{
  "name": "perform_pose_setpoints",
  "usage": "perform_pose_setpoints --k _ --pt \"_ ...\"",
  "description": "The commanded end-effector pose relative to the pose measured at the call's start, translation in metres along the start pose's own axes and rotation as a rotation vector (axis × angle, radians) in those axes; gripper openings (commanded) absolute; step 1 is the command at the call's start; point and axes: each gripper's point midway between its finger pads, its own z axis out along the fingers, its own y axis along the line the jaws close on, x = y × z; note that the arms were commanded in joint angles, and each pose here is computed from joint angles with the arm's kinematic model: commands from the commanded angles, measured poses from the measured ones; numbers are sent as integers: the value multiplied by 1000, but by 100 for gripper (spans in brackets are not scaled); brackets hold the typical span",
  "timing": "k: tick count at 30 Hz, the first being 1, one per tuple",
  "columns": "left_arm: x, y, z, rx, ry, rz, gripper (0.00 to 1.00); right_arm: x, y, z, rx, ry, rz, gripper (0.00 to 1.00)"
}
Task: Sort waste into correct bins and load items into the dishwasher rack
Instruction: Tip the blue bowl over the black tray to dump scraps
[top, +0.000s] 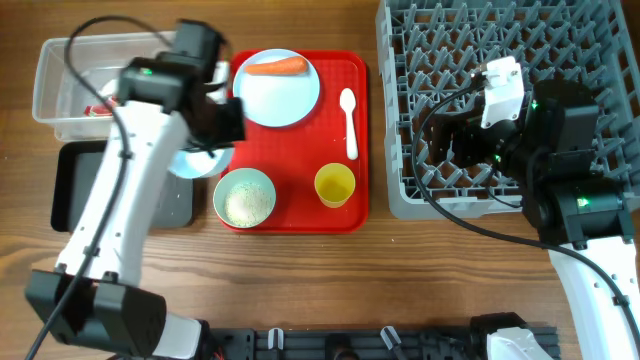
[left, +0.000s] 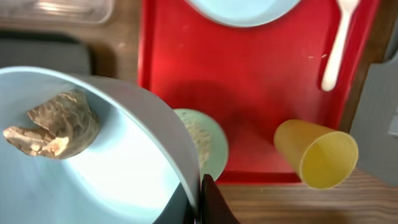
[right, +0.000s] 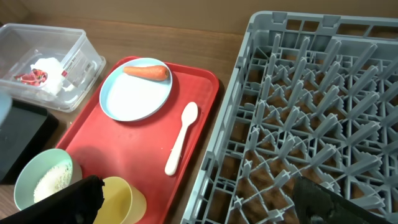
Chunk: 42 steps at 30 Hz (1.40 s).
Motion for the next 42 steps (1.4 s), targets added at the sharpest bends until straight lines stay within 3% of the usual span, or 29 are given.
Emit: perform_pose_setpoints --k 1,6,15,26,28,35,40,42 --pt "0 30 -10 121 30 -48 4 -9 2 -2 -16 -20 8 100" --pt "1 64 -7 316 32 -138 4 -9 2 -2 -16 -20 8 100" --pt "0 110 10 705 -122 -371 4 -5 0 6 -17 5 38 100" --pt "-4 160 -33 992 -388 -534 4 2 -4 18 -17 43 73 100" --pt "-6 161 -48 1121 -409 -605 4 2 -4 18 -17 43 73 100" --pt "-12 165 -50 1150 -416 -631 4 3 -4 18 -17 45 73 100" --pt "-19 161 -75 1311 -438 -675 4 3 -4 18 -17 46 73 100" --pt "-19 163 -75 1304 -447 -670 4 3 -4 18 -17 46 73 100"
